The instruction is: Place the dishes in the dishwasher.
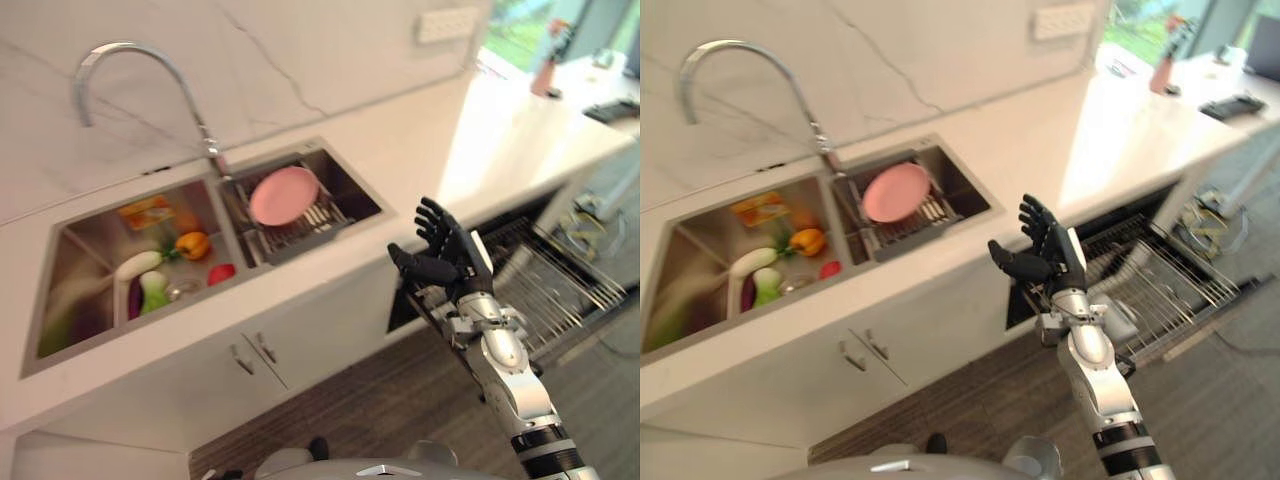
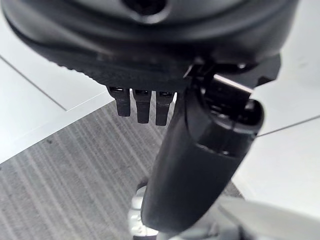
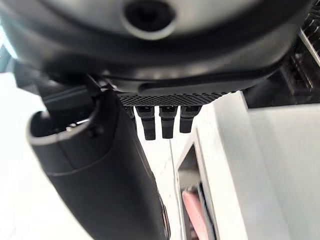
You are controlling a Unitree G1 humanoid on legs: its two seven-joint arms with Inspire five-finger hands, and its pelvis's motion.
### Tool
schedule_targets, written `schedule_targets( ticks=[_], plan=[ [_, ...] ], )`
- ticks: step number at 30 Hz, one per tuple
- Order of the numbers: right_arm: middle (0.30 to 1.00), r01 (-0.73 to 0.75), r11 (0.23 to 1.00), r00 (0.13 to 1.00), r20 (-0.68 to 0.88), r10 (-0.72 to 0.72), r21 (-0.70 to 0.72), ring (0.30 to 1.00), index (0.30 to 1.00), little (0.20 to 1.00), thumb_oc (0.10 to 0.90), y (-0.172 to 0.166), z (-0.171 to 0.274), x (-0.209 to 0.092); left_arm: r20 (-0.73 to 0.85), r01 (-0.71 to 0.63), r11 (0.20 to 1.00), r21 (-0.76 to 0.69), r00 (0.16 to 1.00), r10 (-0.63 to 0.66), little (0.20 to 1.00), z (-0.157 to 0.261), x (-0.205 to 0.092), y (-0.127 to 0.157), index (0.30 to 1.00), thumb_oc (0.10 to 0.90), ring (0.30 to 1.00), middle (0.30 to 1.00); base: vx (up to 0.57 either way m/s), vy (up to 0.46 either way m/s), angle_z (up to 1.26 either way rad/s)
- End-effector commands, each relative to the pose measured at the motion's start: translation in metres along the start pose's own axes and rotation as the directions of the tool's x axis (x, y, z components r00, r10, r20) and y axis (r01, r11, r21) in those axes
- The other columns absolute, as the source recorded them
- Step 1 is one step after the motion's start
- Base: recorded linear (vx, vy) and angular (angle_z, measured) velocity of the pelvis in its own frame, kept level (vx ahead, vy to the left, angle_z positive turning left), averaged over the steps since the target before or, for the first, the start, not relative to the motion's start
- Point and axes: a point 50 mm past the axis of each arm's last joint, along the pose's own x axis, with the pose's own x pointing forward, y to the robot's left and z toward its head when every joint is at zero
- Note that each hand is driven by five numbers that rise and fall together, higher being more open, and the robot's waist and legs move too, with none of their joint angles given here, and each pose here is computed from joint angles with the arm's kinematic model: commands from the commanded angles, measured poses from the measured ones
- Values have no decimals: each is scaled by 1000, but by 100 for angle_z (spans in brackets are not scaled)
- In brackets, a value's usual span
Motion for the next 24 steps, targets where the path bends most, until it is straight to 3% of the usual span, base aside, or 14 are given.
schedule_targets(
  ticks=[1,3,7,16,24],
  plan=[
    [900,-21,998,954,299,5,51,900,900,900,800,-2,59,15,-35,-59,997,46,998,60,900,-14,0,23,900,800,900,900,157,-123,63],
    [900,29,1000,954,297,-28,3,900,900,900,800,-13,59,15,-9,-65,995,79,998,65,900,-8,0,28,900,800,900,900,212,-166,81],
    [900,8,999,960,281,-18,36,900,900,900,800,-11,53,11,-27,-76,997,34,997,77,900,-7,1,26,900,800,900,900,205,-168,95],
    [900,11,999,961,277,2,-48,900,900,900,800,-22,57,4,-80,-17,997,69,997,22,900,-23,-2,9,900,800,900,900,114,-72,33],
    [900,81,987,968,247,-45,-138,900,900,900,800,-36,53,-4,-48,-21,997,78,999,24,900,-3,1,3,900,800,900,900,44,23,23]
  ],
)
